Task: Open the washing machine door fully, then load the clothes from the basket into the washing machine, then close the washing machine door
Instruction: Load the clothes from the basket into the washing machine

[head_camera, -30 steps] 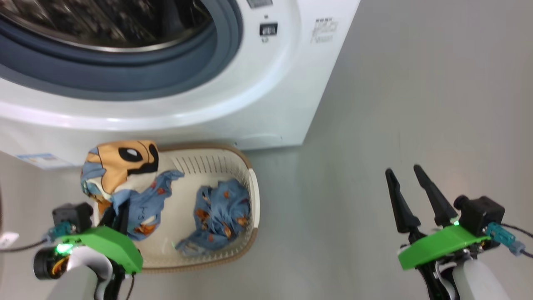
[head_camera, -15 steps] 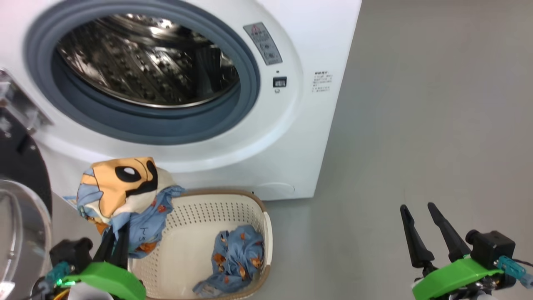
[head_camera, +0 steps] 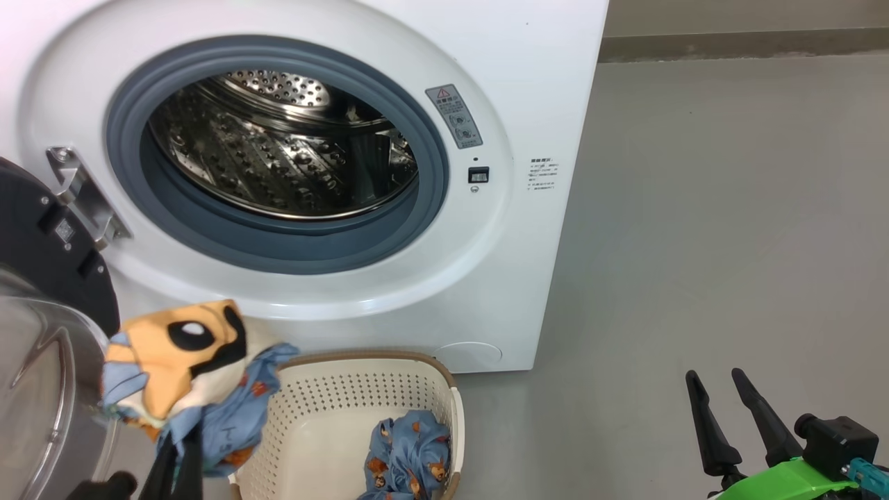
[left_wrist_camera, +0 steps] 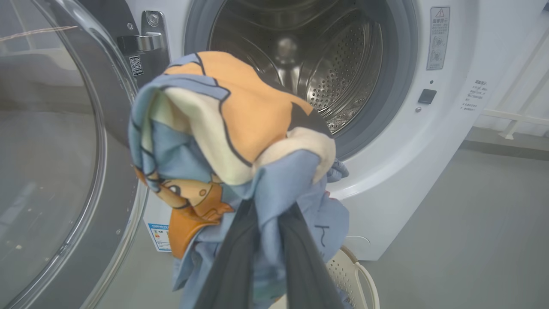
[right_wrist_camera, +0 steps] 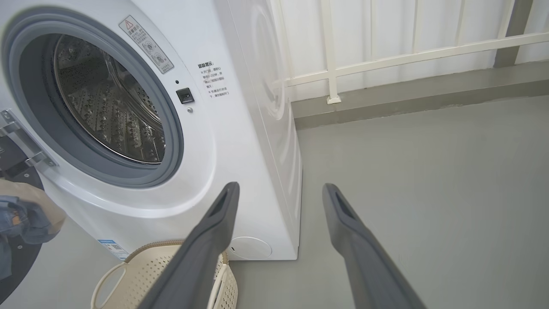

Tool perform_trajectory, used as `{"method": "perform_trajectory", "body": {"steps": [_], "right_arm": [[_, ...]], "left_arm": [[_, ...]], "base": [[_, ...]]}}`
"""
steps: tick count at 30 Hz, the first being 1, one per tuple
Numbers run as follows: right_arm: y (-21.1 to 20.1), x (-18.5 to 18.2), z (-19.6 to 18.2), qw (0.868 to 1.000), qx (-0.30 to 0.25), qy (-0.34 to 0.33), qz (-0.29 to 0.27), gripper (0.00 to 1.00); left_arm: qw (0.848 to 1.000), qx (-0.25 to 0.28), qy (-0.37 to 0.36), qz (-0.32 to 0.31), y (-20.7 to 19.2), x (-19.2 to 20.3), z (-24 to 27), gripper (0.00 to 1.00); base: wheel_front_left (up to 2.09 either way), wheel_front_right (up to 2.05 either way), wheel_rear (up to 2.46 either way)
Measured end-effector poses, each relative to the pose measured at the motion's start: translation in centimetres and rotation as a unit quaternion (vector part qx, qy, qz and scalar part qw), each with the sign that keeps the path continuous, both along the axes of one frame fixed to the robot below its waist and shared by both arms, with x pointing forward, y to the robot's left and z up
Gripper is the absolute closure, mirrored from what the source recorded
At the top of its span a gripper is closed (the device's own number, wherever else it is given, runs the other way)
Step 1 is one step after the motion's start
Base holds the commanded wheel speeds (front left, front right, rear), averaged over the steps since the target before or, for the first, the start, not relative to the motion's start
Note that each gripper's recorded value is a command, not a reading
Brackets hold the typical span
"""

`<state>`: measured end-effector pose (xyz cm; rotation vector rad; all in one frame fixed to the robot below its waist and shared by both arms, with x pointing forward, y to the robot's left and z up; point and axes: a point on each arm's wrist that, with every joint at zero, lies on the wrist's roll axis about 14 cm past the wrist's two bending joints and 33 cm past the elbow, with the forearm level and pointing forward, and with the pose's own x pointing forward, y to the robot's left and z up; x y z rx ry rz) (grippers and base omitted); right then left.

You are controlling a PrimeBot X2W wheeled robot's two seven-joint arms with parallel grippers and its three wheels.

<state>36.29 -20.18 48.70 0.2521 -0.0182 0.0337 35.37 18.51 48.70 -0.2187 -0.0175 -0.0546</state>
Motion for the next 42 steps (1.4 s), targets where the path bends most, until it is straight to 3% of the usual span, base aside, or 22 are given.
{"method": "perform_trajectory", "body": {"steps": [22, 30, 42], "right_arm": [[-0.2, 0.9, -1.1, 1.000, 0.011, 0.014, -0.012, 0.00], [0.0, 3.3, -1.6, 1.000, 0.015, 0.018, -0.016, 0.00], [0.2, 6.9, -3.7, 0.999, 0.027, 0.034, -0.024, 0.00]], "left_arm": [[1.000, -0.001, 0.014, 0.000, -0.6, 0.7, -1.0, 1.00], [1.000, 0.010, 0.000, -0.022, -1.4, 5.5, -0.5, 1.00], [0.997, 0.026, -0.037, -0.065, -3.2, 15.7, 0.5, 1.00]], "base": [[0.00, 0.00, 0.00], [0.00, 0.00, 0.00], [0.00, 0.00, 0.00]]}}
